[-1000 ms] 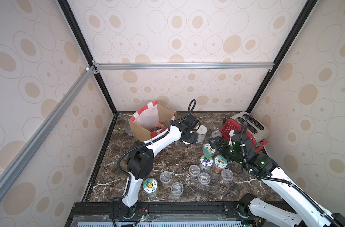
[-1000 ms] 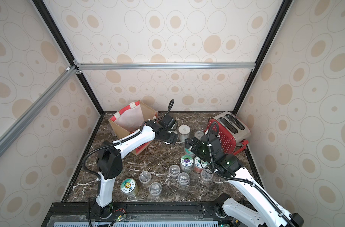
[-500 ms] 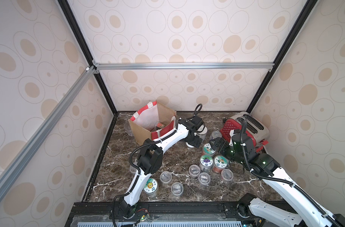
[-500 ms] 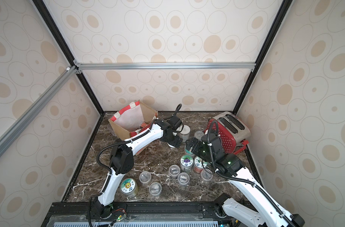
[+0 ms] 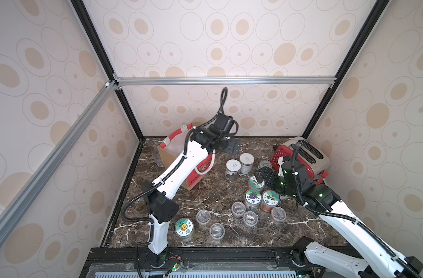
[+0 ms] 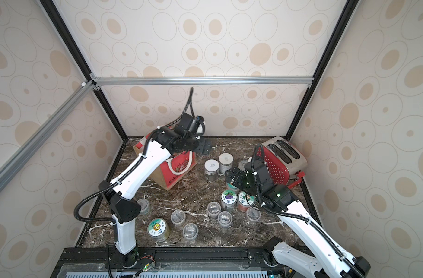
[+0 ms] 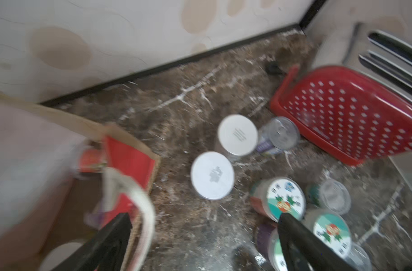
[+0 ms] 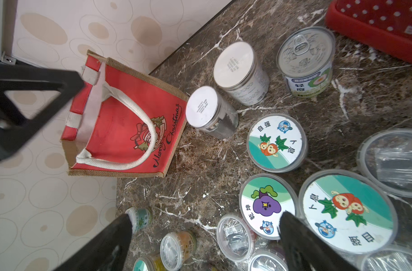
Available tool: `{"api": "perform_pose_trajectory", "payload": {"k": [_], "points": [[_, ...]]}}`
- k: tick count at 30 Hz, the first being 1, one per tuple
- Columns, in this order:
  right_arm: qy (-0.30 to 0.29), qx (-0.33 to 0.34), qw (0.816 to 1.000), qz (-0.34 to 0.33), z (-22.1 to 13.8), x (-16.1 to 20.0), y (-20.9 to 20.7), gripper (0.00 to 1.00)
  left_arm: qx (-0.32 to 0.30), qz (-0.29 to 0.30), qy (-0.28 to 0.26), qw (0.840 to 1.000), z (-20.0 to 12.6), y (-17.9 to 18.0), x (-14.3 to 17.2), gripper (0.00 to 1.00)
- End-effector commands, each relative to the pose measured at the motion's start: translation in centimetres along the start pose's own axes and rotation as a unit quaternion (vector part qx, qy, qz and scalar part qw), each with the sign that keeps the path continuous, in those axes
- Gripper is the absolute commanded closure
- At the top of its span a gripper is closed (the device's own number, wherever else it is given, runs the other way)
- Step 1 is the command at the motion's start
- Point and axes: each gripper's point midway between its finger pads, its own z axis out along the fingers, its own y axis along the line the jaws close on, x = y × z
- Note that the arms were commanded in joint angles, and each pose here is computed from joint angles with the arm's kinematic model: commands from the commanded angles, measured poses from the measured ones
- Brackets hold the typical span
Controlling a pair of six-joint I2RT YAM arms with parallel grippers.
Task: Take out the seed jars from the canvas bag
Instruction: Place the seed jar at the center of the board, then adjust the canvas bag at the center of the board.
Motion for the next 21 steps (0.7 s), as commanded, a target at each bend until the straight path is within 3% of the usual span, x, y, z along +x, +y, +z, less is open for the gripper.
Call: {"api": "perform_pose_trajectory", "payload": {"k": [1,7,10,15,21], "points": [[0.041,-0.035,0.998,-0.027,1.2,0.4,2.5,0.00,-0.127,-0.020,-0.048,0.990,-2.8,9.7,-2.9,0.02],[0.119,-0.069,0.989,-0.049,3.9,2.1,5.0,0.03,-0.240,-0.024,-0.036,0.970,-2.8,19.6,-3.0,0.02],[0.138,-0.076,0.986,-0.052,4.7,2.7,5.6,0.03,-0.251,-0.032,-0.013,0.967,-0.6,23.2,-2.2,0.02],[0.146,-0.075,0.985,-0.060,5.0,2.8,5.7,0.03,-0.208,-0.060,0.027,0.976,3.6,25.8,0.0,0.02],[0.149,-0.071,0.984,-0.069,5.0,2.8,5.6,0.03,-0.202,-0.058,0.095,0.973,7.7,26.7,3.9,0.05]]}}
